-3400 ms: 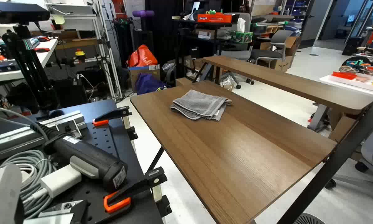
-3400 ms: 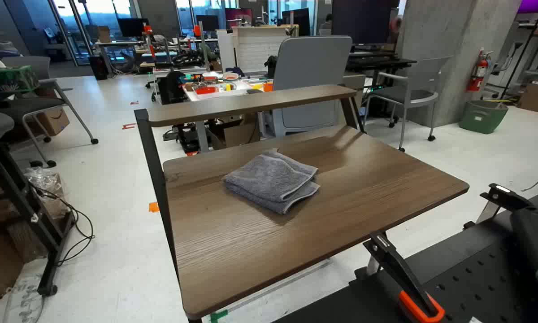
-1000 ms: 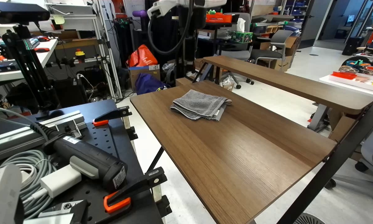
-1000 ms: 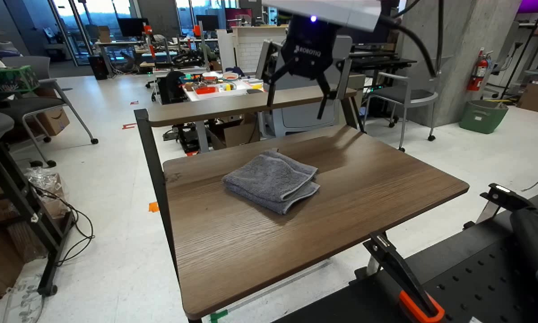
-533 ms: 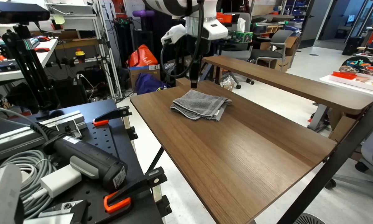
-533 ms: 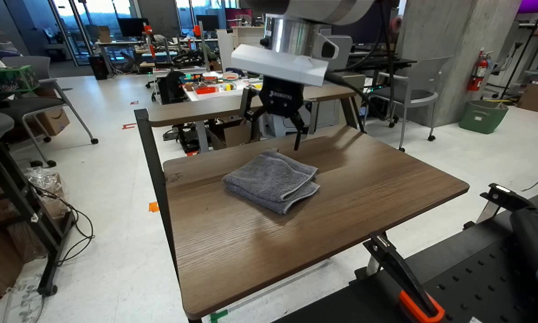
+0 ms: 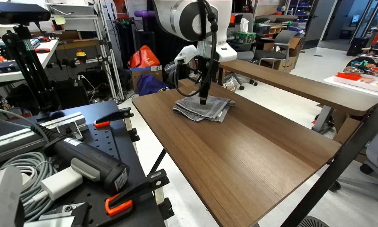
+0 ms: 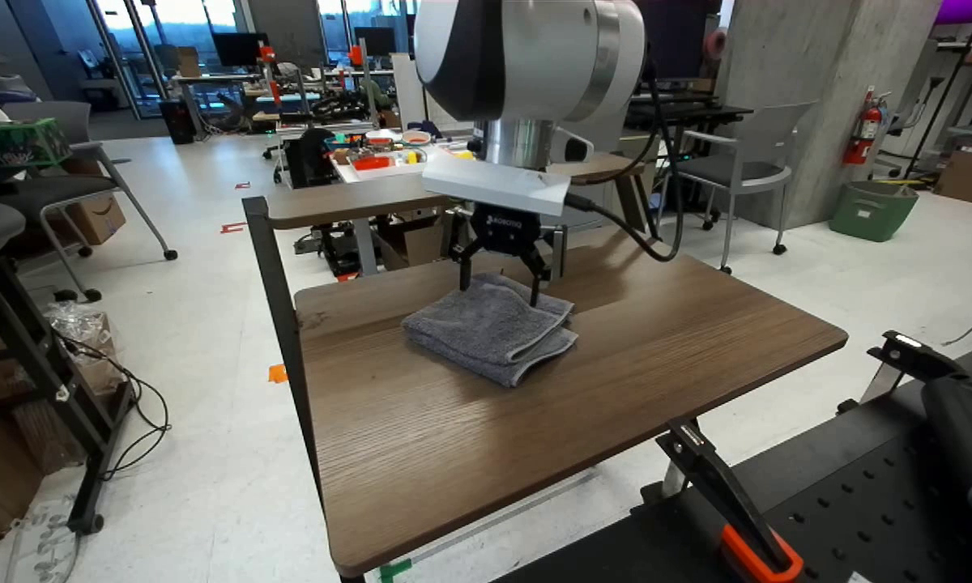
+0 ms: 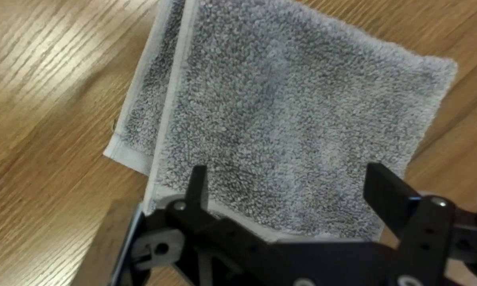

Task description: Wipe the table

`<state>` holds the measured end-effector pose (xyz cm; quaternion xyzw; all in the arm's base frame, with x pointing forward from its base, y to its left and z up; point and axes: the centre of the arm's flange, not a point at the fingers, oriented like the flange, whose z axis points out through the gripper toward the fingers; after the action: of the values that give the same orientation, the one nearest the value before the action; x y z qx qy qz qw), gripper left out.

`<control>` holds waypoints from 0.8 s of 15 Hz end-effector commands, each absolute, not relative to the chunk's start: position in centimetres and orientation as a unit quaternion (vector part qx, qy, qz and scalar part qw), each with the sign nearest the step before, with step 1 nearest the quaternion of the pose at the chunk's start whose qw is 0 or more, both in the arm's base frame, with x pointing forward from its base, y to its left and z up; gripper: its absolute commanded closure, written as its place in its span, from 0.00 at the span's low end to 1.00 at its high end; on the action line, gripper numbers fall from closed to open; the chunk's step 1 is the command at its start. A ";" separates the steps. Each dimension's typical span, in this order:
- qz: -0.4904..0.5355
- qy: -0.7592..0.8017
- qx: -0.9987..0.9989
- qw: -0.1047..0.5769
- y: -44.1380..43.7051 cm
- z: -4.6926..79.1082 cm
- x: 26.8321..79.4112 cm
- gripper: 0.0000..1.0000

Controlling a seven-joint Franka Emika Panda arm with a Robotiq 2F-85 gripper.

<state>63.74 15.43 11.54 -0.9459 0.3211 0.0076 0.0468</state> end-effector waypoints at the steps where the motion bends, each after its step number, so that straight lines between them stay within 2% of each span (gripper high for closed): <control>1: 0.023 0.329 -0.944 0.023 15.3 9.4 65.8 0.00; 12: 0.046 0.365 -0.930 -0.019 7.8 7.3 66.3 0.00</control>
<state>65.69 9.95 8.11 -0.9344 0.3545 0.0354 -0.0009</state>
